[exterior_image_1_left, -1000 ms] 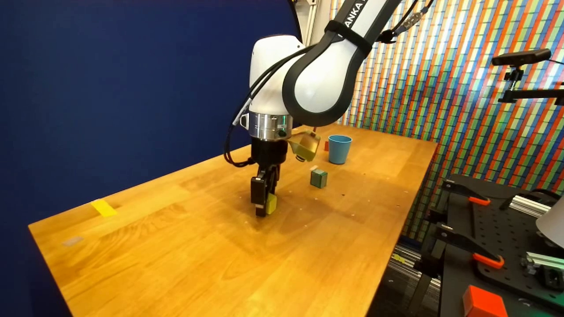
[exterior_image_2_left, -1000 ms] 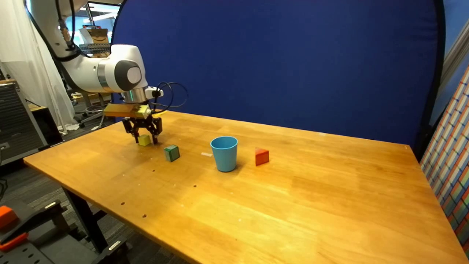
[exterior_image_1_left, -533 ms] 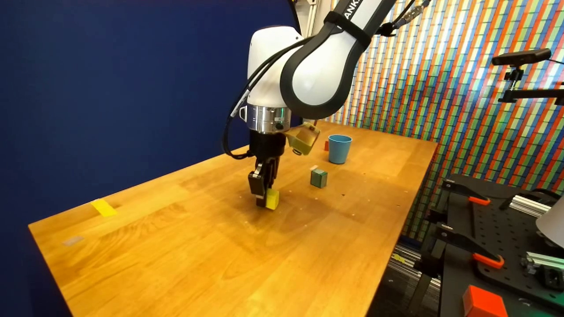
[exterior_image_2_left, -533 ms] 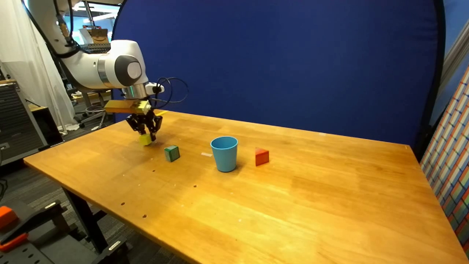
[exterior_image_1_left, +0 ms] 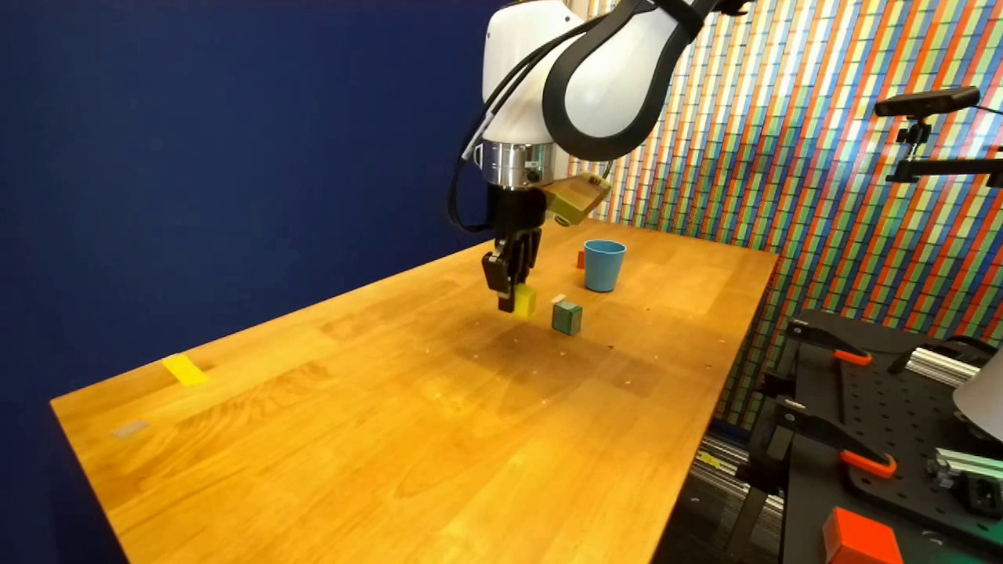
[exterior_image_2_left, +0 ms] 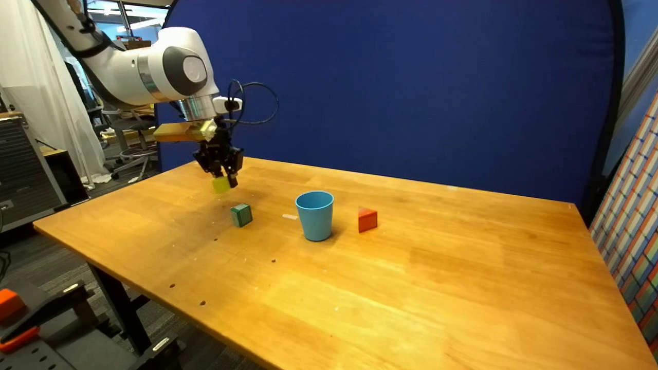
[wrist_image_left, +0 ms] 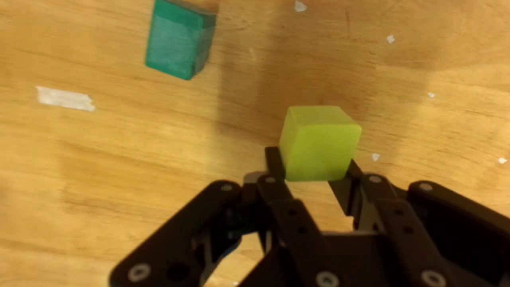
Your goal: Put the yellow block in the blue cup
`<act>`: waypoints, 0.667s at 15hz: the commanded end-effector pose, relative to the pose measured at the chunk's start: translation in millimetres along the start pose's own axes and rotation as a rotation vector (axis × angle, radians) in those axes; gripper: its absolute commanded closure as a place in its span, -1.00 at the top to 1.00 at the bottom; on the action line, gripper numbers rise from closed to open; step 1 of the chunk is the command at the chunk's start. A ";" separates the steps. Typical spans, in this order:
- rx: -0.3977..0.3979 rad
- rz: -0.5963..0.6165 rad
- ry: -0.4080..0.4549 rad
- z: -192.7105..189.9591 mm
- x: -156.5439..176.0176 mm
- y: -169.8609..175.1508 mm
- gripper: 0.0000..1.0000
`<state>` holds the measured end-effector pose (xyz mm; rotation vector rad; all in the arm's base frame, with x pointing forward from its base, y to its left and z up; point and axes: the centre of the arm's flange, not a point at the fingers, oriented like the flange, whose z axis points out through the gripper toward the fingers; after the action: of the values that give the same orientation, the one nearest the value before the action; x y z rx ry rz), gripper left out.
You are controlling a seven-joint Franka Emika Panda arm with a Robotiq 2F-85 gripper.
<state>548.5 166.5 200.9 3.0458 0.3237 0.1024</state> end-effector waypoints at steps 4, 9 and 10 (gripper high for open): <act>-0.219 0.148 0.041 -62.0 -20.1 72.3 -0.74; -0.284 0.239 0.022 -54.2 -16.4 136.6 -0.74; -0.287 0.257 0.015 -50.1 -17.3 148.6 -0.74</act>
<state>554.7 47.6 261.5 2.8146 -0.0069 0.1721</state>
